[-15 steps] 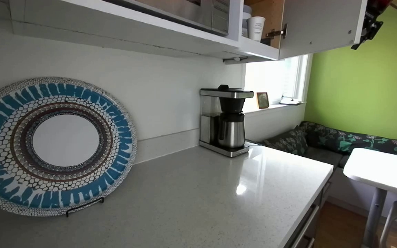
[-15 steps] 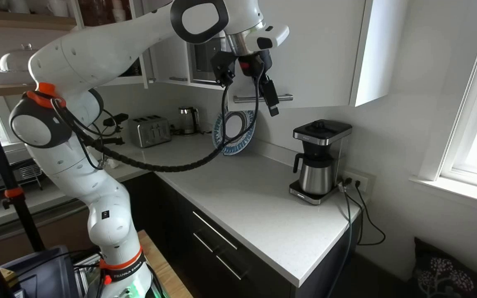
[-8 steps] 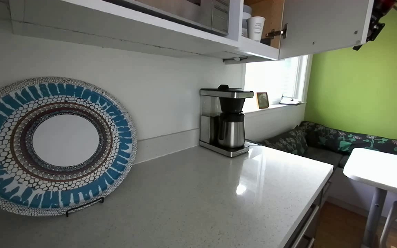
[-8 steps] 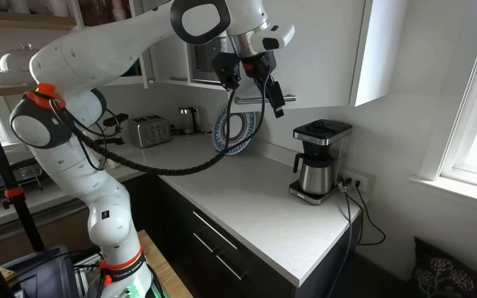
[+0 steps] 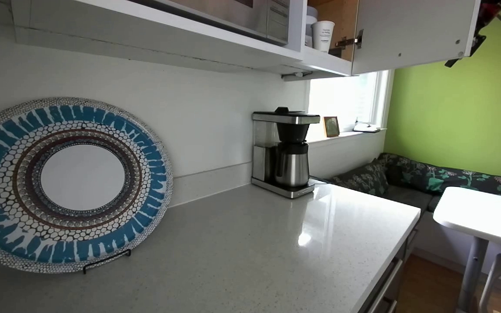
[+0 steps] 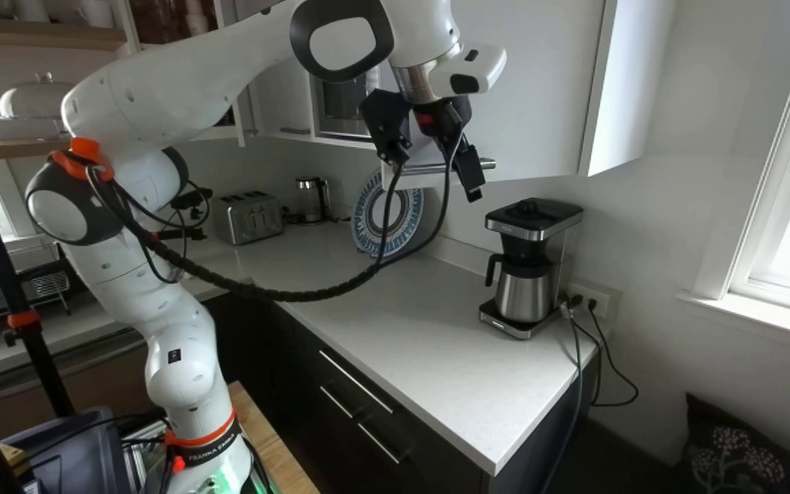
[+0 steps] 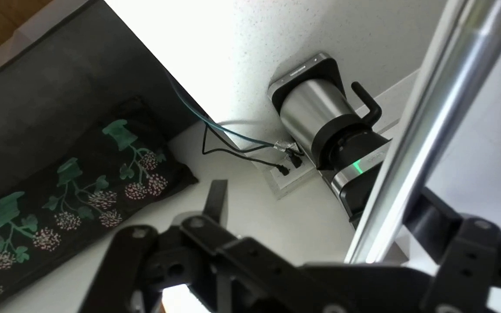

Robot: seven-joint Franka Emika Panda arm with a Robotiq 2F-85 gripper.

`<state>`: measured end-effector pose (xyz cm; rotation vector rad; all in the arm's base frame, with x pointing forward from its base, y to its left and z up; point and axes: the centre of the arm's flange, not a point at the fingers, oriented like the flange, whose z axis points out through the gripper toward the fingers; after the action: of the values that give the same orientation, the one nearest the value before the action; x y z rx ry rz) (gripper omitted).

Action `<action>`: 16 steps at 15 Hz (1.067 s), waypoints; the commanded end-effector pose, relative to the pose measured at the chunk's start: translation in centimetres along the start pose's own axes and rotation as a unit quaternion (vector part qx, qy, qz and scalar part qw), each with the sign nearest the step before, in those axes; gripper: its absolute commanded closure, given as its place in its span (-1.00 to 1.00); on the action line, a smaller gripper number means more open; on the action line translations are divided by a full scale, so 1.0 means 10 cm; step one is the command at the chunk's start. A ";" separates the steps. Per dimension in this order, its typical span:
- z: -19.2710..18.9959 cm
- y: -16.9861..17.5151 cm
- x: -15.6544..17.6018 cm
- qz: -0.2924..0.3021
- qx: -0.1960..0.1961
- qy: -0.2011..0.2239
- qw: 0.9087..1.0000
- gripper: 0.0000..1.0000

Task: Open the far right top cabinet door, pick up the paper cup from the bottom shelf of the open cabinet and put it on the kitchen counter

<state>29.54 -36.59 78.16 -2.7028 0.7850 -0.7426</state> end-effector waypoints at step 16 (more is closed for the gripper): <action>-0.22 0.10 0.45 0.020 0.026 0.056 0.998 -1.00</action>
<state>32.98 -39.60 79.30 -2.5212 0.8625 -0.9267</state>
